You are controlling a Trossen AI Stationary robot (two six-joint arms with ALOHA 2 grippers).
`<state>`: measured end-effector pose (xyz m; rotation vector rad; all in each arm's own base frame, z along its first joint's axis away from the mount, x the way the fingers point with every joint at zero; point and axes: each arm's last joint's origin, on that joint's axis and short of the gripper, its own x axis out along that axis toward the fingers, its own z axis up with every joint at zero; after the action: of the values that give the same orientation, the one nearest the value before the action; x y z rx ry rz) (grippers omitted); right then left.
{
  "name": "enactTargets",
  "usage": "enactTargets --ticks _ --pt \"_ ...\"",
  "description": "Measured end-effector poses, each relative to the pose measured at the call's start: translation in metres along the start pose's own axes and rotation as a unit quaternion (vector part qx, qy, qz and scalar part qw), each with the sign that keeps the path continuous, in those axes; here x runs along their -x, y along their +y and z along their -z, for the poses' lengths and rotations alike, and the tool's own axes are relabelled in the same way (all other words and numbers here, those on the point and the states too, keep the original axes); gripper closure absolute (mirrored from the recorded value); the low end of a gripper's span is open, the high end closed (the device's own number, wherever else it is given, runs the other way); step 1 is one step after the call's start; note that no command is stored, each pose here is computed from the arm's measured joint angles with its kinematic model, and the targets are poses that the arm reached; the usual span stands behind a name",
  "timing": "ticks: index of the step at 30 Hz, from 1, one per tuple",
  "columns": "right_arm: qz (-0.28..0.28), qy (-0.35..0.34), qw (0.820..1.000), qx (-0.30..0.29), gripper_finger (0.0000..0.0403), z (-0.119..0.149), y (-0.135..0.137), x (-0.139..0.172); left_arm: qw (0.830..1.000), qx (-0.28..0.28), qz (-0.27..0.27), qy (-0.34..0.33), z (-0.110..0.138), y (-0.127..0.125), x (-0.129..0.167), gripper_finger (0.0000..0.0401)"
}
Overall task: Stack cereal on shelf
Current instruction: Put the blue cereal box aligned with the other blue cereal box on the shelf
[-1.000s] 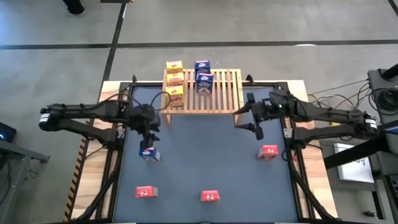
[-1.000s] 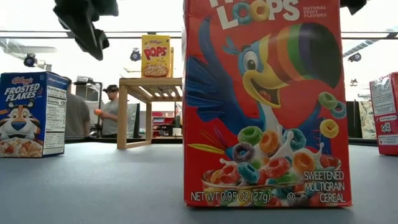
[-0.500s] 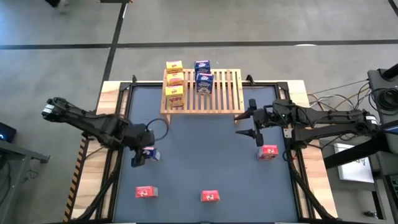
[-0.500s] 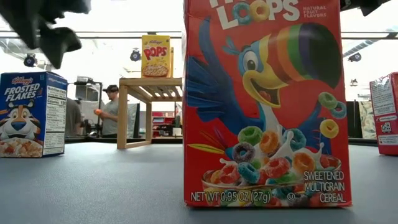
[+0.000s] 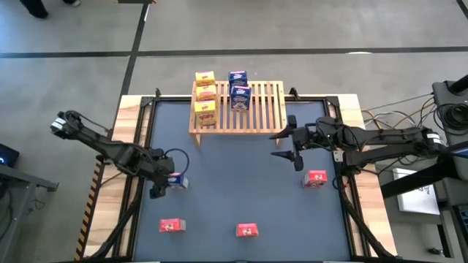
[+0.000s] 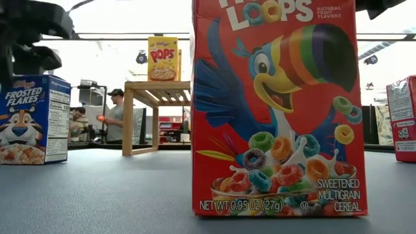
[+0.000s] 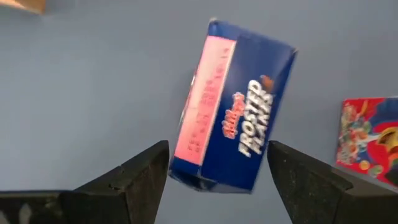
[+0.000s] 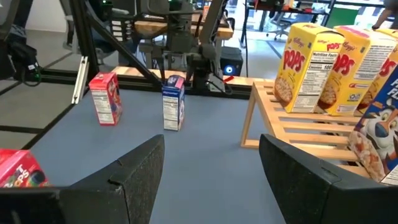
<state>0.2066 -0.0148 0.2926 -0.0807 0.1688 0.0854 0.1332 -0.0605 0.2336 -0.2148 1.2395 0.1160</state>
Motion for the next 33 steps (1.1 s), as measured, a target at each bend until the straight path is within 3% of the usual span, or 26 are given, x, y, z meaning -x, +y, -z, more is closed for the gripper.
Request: enactTargets --ticks 5,19,27,33 --pt "0.005 0.007 1.0 -0.002 0.0152 0.002 -0.001 -0.004 1.0 -0.005 -0.01 0.014 0.006 0.003 -0.009 0.016" --pt "0.01 0.011 1.0 -0.015 0.0152 0.004 -0.001 -0.006 1.0 -0.022 0.002 -0.003 0.001 0.0 -0.004 0.0261" --pt "0.008 0.011 1.0 -0.023 0.0152 0.004 -0.001 -0.006 0.998 -0.035 0.023 -0.039 -0.01 -0.006 0.014 0.0268" --pt "-0.011 0.012 1.0 -0.019 0.0152 0.004 0.007 -0.007 0.991 -0.064 0.011 -0.117 -0.028 -0.01 0.046 0.0268"
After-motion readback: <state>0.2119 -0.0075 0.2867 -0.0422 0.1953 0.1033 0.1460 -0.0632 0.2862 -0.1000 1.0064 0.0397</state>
